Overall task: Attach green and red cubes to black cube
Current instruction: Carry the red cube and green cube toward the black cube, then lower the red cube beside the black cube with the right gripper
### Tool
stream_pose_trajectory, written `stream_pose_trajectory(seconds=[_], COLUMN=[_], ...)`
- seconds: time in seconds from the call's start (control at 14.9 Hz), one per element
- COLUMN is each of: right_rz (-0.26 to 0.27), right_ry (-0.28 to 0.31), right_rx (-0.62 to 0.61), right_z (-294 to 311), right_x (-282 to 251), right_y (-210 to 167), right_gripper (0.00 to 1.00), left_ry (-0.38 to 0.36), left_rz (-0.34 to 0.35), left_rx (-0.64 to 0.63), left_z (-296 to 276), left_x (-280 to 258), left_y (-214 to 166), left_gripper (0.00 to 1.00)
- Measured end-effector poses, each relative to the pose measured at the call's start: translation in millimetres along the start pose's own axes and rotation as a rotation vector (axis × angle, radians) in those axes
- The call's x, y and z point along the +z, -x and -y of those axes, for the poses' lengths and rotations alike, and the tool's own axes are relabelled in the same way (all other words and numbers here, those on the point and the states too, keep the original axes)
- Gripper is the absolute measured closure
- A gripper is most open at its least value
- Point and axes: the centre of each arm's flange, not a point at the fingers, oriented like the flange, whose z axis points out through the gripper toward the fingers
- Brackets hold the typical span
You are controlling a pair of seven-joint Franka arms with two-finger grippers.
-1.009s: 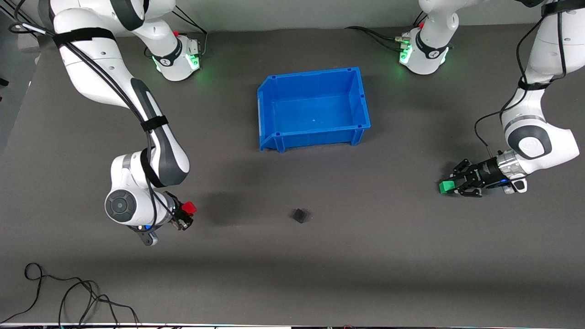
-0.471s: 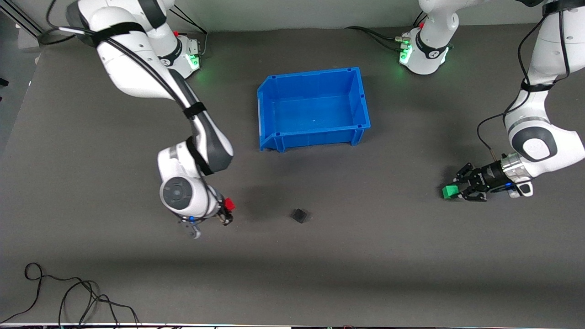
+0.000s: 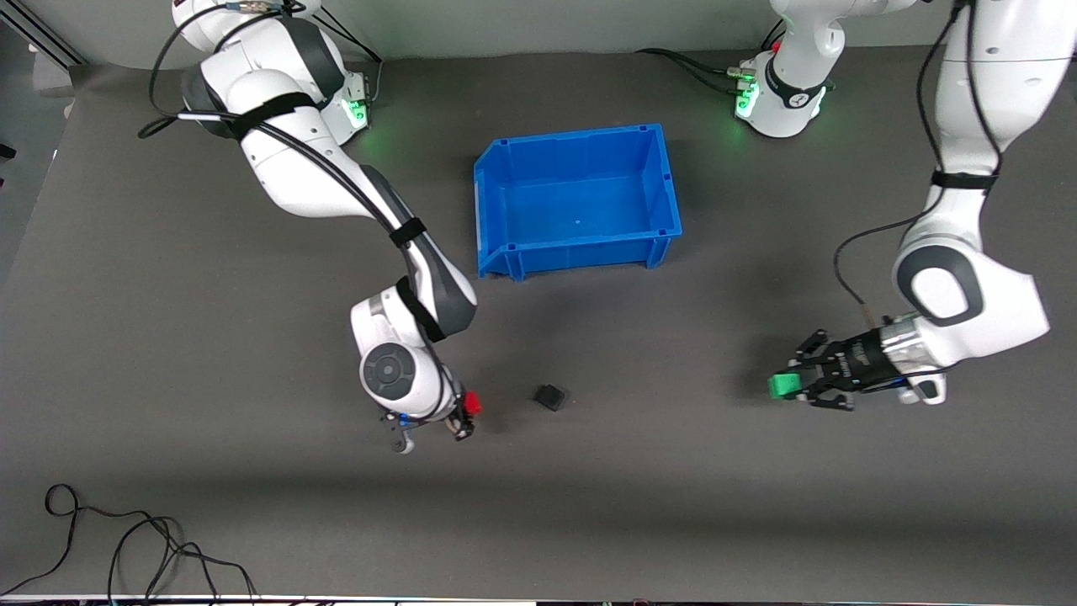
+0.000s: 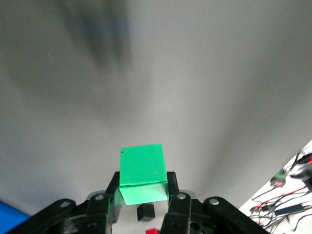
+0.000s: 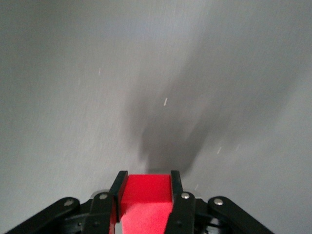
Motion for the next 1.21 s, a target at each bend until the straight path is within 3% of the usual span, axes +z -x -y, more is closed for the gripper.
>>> stream_pose_trajectory(seconds=[0.27, 0.47, 0.74, 1.21], right_rz=[0.071, 0.081, 0.095, 0.102], right_ry=[-0.062, -0.090, -0.174, -0.187], right_rx=[0.094, 0.103, 0.113, 0.123], right_z=[5, 7, 14, 15], right_x=[2, 18, 35, 37], right_y=[45, 57, 53, 56], right_gripper=[0.61, 0.61, 0.61, 0.61], left_ry=[-0.039, -0.053, -0.059, -0.065], left_rz=[0.016, 0.027, 0.030, 0.031], left_rx=[0.068, 0.092, 0.106, 0.114], left_z=[-9, -23, -32, -35], left_x=[43, 76, 97, 109], left_y=[63, 98, 103, 104], left_gripper=[0.63, 0.63, 0.63, 0.63])
